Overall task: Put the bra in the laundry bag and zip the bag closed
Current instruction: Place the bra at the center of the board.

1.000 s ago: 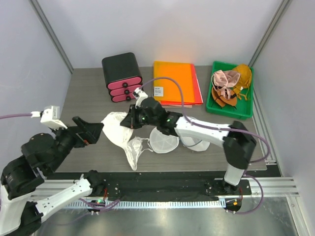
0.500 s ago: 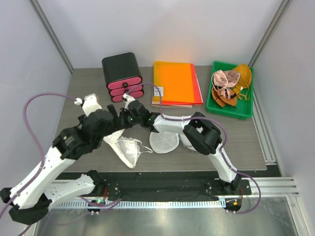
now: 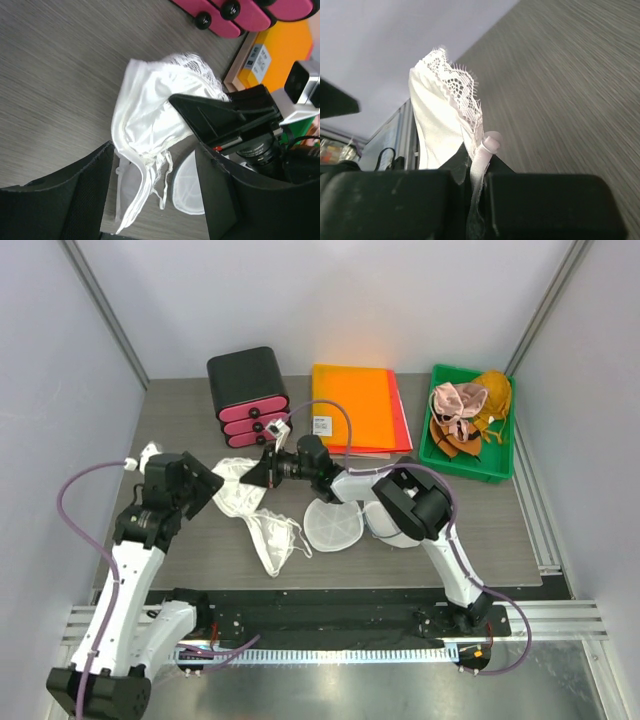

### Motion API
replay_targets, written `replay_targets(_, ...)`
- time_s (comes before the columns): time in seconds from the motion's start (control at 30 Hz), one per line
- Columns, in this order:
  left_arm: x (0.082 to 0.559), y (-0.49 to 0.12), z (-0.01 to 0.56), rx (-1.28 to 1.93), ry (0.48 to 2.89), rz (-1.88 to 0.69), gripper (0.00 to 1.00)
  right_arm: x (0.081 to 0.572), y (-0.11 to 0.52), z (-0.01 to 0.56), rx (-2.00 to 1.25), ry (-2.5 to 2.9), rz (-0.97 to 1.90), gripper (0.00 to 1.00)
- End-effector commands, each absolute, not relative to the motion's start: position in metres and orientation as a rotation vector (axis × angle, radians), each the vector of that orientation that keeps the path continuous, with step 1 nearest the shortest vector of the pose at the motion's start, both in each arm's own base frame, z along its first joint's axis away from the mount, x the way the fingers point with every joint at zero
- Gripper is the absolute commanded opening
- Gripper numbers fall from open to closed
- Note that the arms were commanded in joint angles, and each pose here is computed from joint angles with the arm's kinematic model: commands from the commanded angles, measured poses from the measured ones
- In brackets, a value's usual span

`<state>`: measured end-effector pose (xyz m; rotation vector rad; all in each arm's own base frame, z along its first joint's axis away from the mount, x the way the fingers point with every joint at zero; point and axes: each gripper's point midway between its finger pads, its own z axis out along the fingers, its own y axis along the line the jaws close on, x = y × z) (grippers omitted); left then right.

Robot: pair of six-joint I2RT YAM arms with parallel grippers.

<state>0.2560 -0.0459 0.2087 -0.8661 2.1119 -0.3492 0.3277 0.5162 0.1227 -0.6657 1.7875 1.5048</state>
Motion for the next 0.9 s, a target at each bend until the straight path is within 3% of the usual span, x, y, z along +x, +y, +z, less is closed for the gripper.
replay_targets(0.0,0.269,-0.052,0.232,-0.860,1.973,-0.593,0.66,0.310,0.525,0.163,-0.753,1.520,1.694,0.01)
replay_targets(0.27,0.259,-0.028,0.179,-0.947,1.968,-0.450,0.73,0.307,0.523,0.174,-0.740,1.464,1.794,0.01)
replay_targets(0.6,0.280,-0.035,0.168,-0.875,1.834,-0.555,0.64,0.302,0.522,0.175,-0.734,1.478,1.889,0.01)
replay_targets(0.8,0.292,-0.031,0.176,-0.800,1.811,-0.516,0.47,0.301,0.526,0.165,-0.727,1.548,1.891,0.01)
replay_targets(0.87,0.296,-0.033,0.182,-0.784,1.803,-0.526,0.28,0.295,0.531,0.165,-0.746,1.564,1.885,0.02)
